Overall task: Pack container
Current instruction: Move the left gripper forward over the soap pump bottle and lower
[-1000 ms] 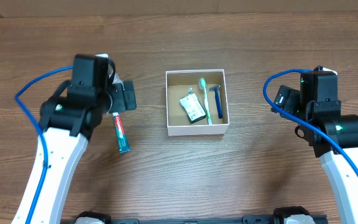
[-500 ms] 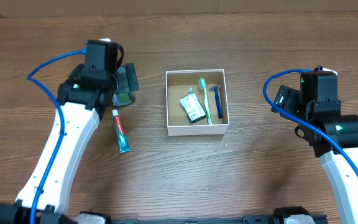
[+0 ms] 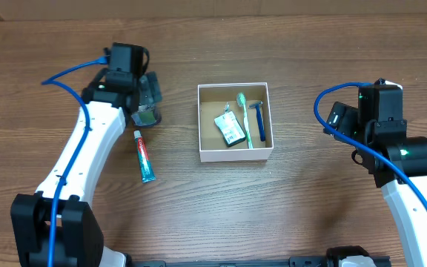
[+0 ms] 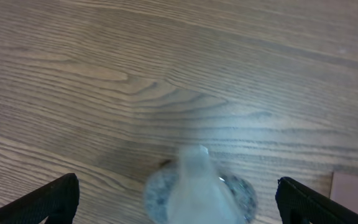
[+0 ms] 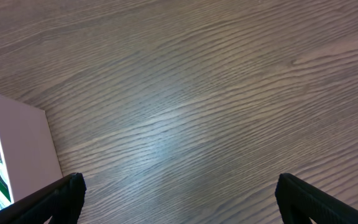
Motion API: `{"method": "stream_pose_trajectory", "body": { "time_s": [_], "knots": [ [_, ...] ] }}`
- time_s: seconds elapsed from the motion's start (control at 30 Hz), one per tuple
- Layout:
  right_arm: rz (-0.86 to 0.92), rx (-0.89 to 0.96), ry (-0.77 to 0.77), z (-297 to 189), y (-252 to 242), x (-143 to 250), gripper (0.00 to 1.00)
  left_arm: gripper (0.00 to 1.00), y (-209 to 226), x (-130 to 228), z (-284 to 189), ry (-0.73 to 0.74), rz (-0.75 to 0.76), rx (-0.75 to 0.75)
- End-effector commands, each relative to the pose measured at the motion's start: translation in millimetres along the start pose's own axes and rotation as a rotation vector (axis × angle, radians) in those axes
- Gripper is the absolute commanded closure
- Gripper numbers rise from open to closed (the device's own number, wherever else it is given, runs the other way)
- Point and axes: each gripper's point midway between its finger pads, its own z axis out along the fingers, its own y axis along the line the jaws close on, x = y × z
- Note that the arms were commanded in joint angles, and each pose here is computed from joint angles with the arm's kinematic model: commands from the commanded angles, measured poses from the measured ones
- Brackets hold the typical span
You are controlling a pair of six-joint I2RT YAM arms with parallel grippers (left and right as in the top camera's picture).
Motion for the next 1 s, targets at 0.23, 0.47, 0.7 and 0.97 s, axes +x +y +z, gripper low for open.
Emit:
{"method": "stream_pose_trajectory", "body": {
  "time_s": [0.23, 0.47, 0.7, 0.97],
  "knots": [
    [0.020, 0.006, -0.029, -5, -2, -9, 0.00, 0.15, -7, -5, 9, 0.044, -0.072, 0.128],
    [0.020, 0.006, -0.029, -5, -2, -9, 0.00, 0.26, -19, -1, 7, 0.046, -0.038, 0.146],
    [0.020, 0.006, -0.029, -5, -2, -9, 0.00, 0.47, -21, -1, 6, 0.040, -0.035, 0.144],
    [0.020, 0.006, -0.029, -5, -2, -9, 0.00, 0.59, -20, 1, 6, 0.049, -0.033, 0.139]
  ]
}}
